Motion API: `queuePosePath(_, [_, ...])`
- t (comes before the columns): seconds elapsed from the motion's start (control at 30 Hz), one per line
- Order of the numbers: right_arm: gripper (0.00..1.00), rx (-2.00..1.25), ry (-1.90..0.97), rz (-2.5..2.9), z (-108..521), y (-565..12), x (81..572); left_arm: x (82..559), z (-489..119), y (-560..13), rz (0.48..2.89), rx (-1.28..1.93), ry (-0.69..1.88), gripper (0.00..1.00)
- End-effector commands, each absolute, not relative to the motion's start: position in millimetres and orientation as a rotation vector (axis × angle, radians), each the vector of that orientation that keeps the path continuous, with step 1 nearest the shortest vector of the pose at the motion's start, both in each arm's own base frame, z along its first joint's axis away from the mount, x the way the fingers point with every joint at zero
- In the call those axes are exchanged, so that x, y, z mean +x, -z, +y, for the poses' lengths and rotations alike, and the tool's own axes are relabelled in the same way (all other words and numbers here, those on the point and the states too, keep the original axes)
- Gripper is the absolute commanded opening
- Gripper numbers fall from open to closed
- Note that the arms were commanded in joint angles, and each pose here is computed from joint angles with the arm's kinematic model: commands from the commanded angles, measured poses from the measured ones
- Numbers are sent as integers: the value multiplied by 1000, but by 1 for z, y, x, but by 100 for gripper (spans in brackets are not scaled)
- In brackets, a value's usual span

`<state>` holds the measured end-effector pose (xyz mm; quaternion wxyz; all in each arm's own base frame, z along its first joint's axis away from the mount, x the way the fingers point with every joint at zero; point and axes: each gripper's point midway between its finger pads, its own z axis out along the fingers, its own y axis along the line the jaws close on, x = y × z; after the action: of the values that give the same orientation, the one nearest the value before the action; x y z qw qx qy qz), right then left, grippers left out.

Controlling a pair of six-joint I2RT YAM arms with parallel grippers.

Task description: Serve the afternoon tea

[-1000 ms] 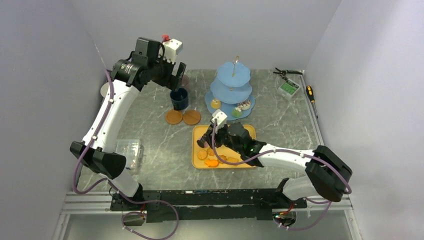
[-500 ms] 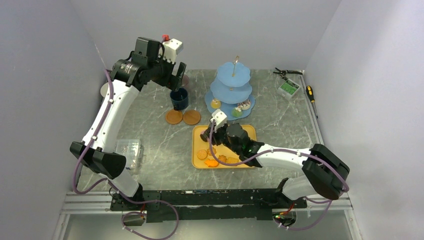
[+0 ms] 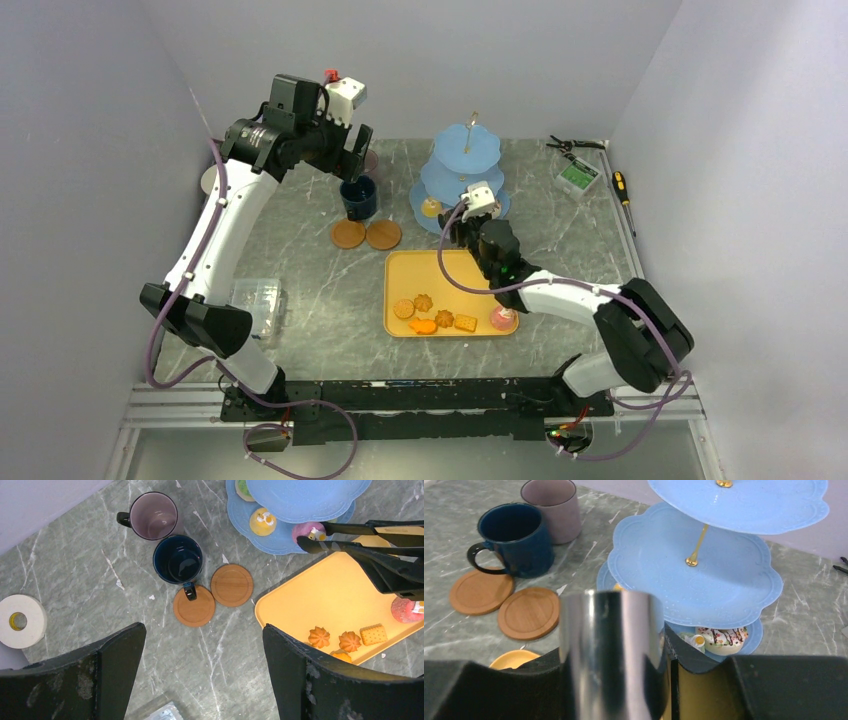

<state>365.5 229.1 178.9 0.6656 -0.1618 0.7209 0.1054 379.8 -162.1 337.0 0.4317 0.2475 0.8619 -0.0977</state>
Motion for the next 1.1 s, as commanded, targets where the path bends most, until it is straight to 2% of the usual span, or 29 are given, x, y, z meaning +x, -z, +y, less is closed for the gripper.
queuePosePath(0.0, [33, -254, -233, 1518, 227, -211, 389, 374, -161, -364, 2066, 605, 259, 93])
queuePosePath(0.33, [33, -178, -177, 1519, 223, -189, 408, 374, -161, -366, 2061, 610, 259, 93])
queuePosePath(0.67, [53, -170, -190, 1539, 219, -182, 401, 374, -163, -367, 2058, 614, 274, 93])
queuePosePath(1.07, [58, -170, -239, 1545, 207, -199, 375, 374, -166, -369, 2055, 623, 290, 93])
